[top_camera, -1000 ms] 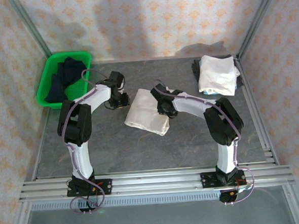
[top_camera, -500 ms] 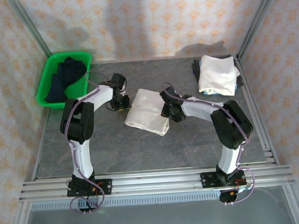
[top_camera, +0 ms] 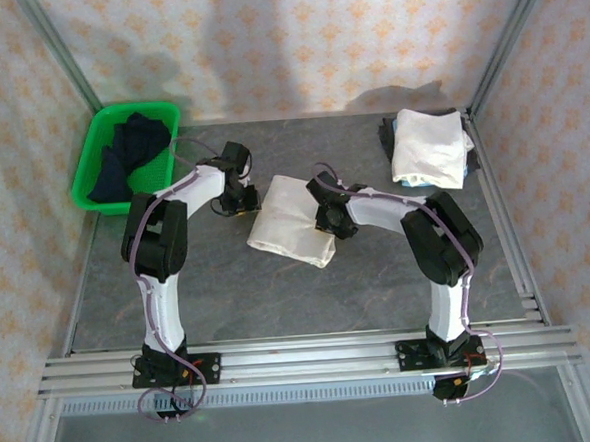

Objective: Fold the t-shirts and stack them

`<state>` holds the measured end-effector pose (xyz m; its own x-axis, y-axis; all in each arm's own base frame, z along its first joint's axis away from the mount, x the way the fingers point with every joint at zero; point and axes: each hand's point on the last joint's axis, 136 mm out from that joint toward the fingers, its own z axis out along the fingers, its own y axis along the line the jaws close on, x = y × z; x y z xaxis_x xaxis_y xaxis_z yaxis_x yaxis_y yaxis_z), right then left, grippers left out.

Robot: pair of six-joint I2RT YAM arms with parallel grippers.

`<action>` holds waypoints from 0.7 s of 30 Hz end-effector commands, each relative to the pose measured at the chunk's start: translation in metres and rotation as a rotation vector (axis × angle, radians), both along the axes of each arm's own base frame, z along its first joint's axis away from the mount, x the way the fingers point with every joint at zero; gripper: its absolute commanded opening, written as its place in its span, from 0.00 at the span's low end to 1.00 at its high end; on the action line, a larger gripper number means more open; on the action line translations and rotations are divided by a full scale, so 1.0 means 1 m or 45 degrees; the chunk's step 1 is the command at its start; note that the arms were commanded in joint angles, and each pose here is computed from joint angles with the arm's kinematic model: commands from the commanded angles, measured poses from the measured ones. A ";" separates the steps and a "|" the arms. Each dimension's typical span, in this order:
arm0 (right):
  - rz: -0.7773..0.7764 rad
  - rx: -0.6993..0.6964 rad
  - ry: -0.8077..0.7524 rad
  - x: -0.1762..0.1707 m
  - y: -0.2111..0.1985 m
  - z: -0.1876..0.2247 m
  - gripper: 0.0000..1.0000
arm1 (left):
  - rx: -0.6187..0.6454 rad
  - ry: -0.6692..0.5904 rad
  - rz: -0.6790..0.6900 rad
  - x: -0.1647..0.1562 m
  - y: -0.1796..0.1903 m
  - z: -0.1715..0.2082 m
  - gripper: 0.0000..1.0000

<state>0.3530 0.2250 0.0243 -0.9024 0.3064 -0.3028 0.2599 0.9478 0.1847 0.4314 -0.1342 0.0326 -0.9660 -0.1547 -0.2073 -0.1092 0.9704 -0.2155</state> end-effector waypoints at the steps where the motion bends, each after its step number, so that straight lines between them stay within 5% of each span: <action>1: 0.023 -0.096 0.003 0.002 0.007 -0.013 0.24 | 0.013 0.044 -0.036 -0.004 -0.003 -0.004 0.35; 6: 0.051 -0.277 -0.044 0.008 -0.012 -0.003 0.00 | 0.028 0.040 -0.034 -0.007 0.000 0.000 0.34; 21: 0.355 -0.872 -0.190 0.091 -0.097 0.132 0.00 | 0.064 -0.087 0.137 -0.014 0.051 0.051 0.32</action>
<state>0.4296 0.1624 0.1236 -0.8598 -0.0933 -0.5020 0.0534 0.9614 -0.2701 0.4229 -0.0947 0.0677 -0.9406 -0.2274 -0.2523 -0.1786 0.9629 -0.2021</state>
